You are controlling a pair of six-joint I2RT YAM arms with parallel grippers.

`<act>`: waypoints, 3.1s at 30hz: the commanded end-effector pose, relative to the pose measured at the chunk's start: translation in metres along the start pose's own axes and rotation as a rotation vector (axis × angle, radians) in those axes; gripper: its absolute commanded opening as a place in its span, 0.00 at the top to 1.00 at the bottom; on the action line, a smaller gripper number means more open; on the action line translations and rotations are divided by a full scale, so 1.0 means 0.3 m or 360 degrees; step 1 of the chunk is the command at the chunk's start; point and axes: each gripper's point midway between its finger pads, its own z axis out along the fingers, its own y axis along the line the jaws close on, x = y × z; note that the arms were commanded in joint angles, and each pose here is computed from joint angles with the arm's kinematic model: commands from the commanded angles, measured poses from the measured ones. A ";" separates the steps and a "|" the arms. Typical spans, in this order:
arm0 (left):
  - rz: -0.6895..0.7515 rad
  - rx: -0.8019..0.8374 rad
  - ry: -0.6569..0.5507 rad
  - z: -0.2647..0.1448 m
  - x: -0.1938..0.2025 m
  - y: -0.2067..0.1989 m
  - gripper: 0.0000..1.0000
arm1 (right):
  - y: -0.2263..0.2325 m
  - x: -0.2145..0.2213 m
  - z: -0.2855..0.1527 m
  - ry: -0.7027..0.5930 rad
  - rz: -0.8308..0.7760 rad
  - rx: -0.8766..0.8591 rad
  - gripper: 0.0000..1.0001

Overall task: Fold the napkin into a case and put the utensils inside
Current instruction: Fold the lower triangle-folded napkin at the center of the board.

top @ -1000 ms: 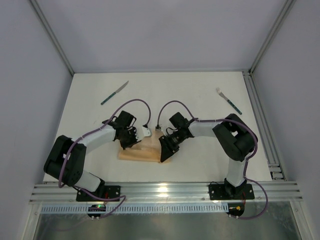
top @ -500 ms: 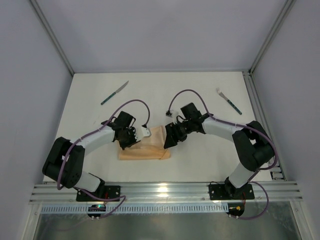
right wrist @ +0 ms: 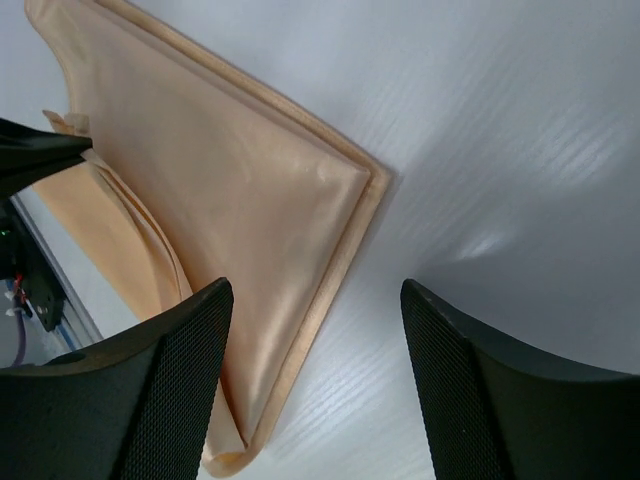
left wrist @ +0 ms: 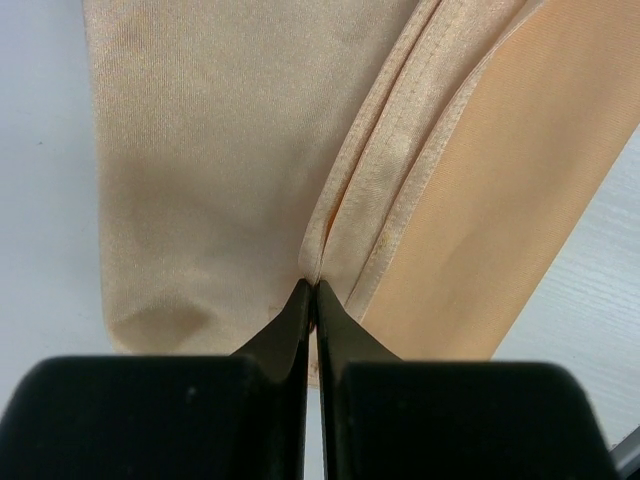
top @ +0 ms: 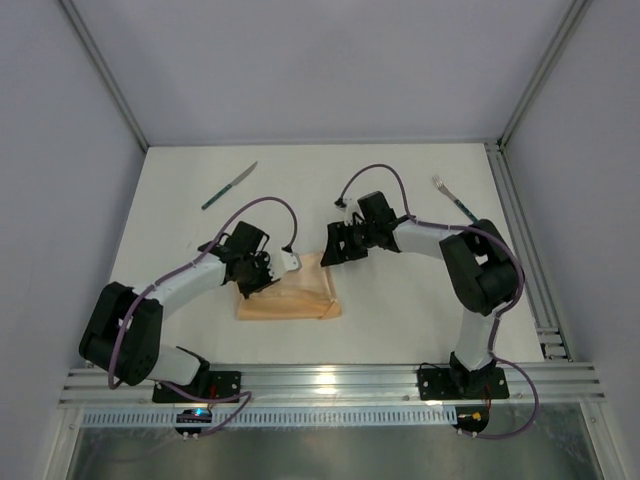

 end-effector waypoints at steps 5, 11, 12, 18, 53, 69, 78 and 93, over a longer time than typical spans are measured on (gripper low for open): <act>-0.0027 0.0001 -0.0031 -0.009 -0.007 -0.010 1.00 | 0.004 -0.024 0.081 -0.0043 0.0173 0.0013 0.34; -0.0045 0.0001 -0.0024 -0.001 0.004 -0.016 1.00 | 0.008 0.008 0.150 -0.0019 0.0240 0.0026 0.44; -0.0053 0.0001 -0.0021 0.001 0.008 -0.019 1.00 | 0.003 0.006 0.152 -0.0028 0.0258 0.0041 0.47; -0.0089 -0.0007 -0.0007 -0.005 0.024 -0.031 1.00 | -0.014 0.003 0.178 -0.0038 0.0344 0.0060 0.85; -0.0409 -0.0106 -0.0016 -0.083 0.100 0.103 1.00 | -0.051 0.065 0.127 0.0019 0.0198 0.0038 0.96; -0.0418 -0.0026 0.0067 0.013 0.115 0.138 1.00 | -0.004 0.037 0.076 0.0005 0.0042 -0.0014 0.73; -0.0400 -0.0030 0.0083 0.017 0.128 0.134 1.00 | 0.079 -0.047 -0.081 -0.0117 -0.0120 0.0064 0.51; -0.0418 -0.0015 0.0053 0.010 0.113 0.126 1.00 | 0.327 0.126 -0.088 -0.0365 -0.1076 -0.0047 0.39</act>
